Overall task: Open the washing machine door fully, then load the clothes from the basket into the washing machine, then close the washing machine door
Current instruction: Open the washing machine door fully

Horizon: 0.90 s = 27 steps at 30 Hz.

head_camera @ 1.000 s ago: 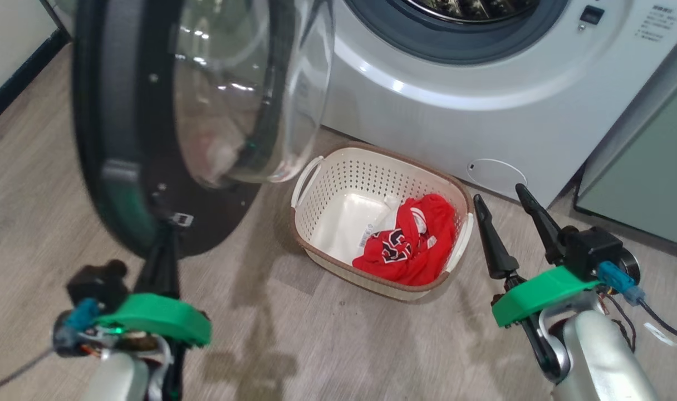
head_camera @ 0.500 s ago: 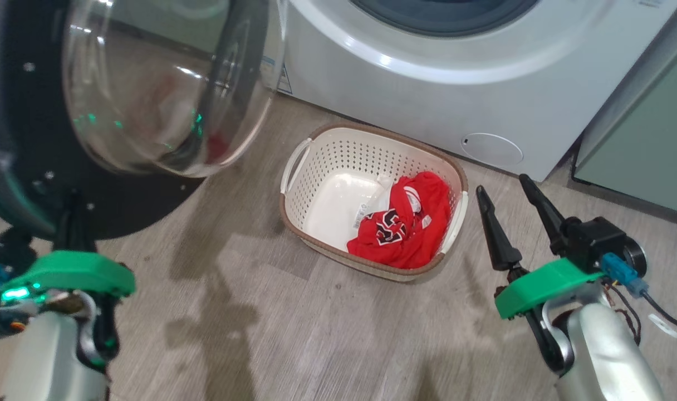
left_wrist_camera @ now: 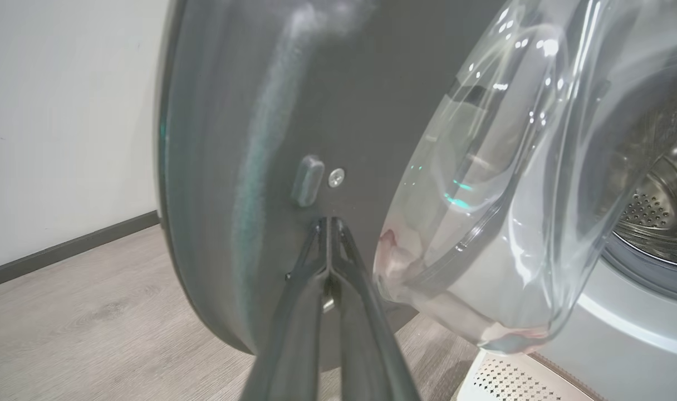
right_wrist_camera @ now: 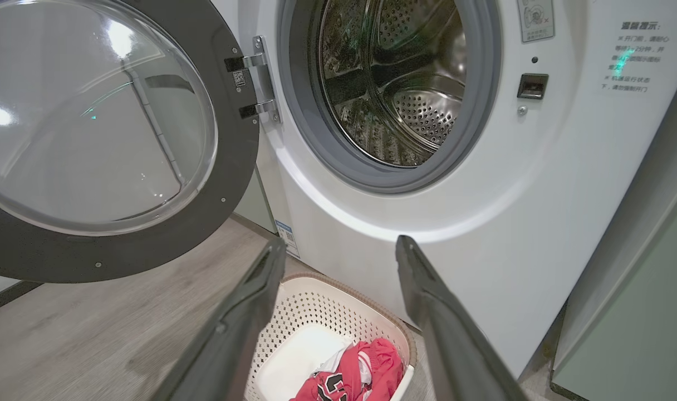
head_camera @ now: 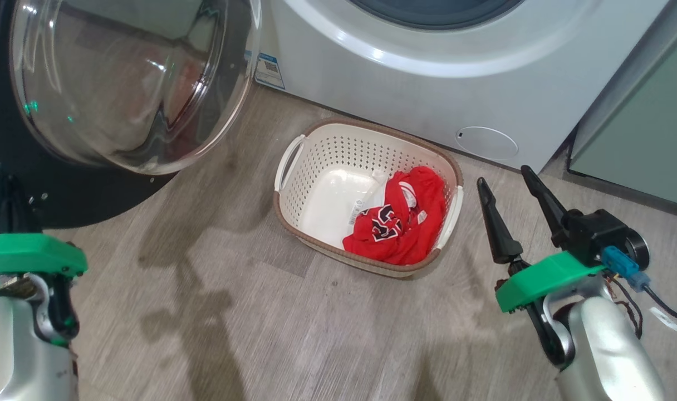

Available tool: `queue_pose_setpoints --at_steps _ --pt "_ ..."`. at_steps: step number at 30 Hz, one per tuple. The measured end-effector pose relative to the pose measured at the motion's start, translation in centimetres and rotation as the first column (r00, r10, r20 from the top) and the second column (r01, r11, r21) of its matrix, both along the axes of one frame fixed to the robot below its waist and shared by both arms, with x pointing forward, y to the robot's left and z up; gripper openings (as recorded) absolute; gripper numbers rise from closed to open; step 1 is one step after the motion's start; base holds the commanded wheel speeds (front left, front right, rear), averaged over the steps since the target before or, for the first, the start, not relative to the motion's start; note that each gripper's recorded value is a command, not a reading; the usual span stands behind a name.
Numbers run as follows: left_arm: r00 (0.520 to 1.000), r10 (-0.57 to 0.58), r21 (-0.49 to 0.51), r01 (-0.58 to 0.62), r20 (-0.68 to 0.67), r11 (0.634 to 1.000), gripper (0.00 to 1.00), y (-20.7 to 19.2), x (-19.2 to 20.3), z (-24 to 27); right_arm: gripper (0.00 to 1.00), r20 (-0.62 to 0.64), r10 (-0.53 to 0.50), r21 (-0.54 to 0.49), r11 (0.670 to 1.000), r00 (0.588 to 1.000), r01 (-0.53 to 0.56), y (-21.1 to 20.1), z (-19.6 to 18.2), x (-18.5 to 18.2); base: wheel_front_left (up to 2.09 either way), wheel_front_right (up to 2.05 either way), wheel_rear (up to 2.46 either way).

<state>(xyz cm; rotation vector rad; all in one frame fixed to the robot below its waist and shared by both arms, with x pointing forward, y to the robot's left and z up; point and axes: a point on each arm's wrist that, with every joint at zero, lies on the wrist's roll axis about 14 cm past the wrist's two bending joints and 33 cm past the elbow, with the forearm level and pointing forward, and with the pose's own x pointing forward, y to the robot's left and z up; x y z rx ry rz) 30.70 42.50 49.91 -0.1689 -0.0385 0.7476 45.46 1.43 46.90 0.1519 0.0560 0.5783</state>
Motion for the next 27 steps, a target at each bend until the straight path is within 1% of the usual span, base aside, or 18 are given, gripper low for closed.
queue_pose_setpoints --at_steps 6,7,8,9,10,12,17,23,27 --pt "0.999 -0.029 0.012 0.029 0.045 1.000 0.00 -1.6 0.3 0.7 1.00 0.007 -0.006 0.000 1.000 1.000 0.006 -0.3 0.3 -0.1 0.00 0.00 0.00" --pt "0.998 -0.035 0.006 0.034 0.042 0.999 0.11 -2.0 0.2 0.4 1.00 0.009 -0.007 0.001 1.000 1.000 0.007 -0.3 0.4 -0.1 0.00 0.00 0.00" --pt "0.998 -0.043 0.003 0.043 0.038 0.999 0.38 -2.5 -0.1 0.1 1.00 0.011 -0.008 0.001 1.000 1.000 0.008 -0.3 0.5 -0.2 0.00 0.00 0.00" --pt "0.998 -0.050 0.000 0.050 0.038 0.999 0.72 -2.9 -0.4 -0.1 1.00 0.013 -0.009 0.001 1.000 1.000 0.009 -0.4 0.6 -0.2 0.00 0.00 0.00" --pt "0.998 -0.058 0.002 0.058 0.041 0.998 1.00 -3.3 -0.7 -0.1 1.00 0.015 -0.012 0.000 1.000 1.000 0.012 -0.5 0.7 -0.2 0.00 0.00 0.00" --pt "0.996 -0.076 0.019 0.075 0.049 0.997 1.00 -4.1 -0.9 0.3 1.00 0.021 -0.020 0.003 1.000 1.000 0.020 -0.8 0.9 -0.3 0.00 0.00 0.00" --pt "0.981 -0.182 0.067 0.178 0.070 0.982 1.00 -7.3 -0.4 1.4 1.00 0.027 -0.052 0.010 0.999 0.998 0.051 -2.0 1.3 -0.4 0.00 0.00 0.00" --pt "0.948 -0.311 0.064 0.307 0.067 0.950 1.00 -11.3 0.9 1.7 1.00 0.038 -0.103 0.006 0.995 0.994 0.103 -4.0 1.7 -0.6 0.00 0.00 0.00" --pt "0.912 -0.405 0.061 0.401 0.071 0.914 1.00 -14.2 2.6 2.1 1.00 0.037 -0.151 0.005 0.988 0.988 0.151 -5.9 1.8 -0.9 0.00 0.00 0.00"
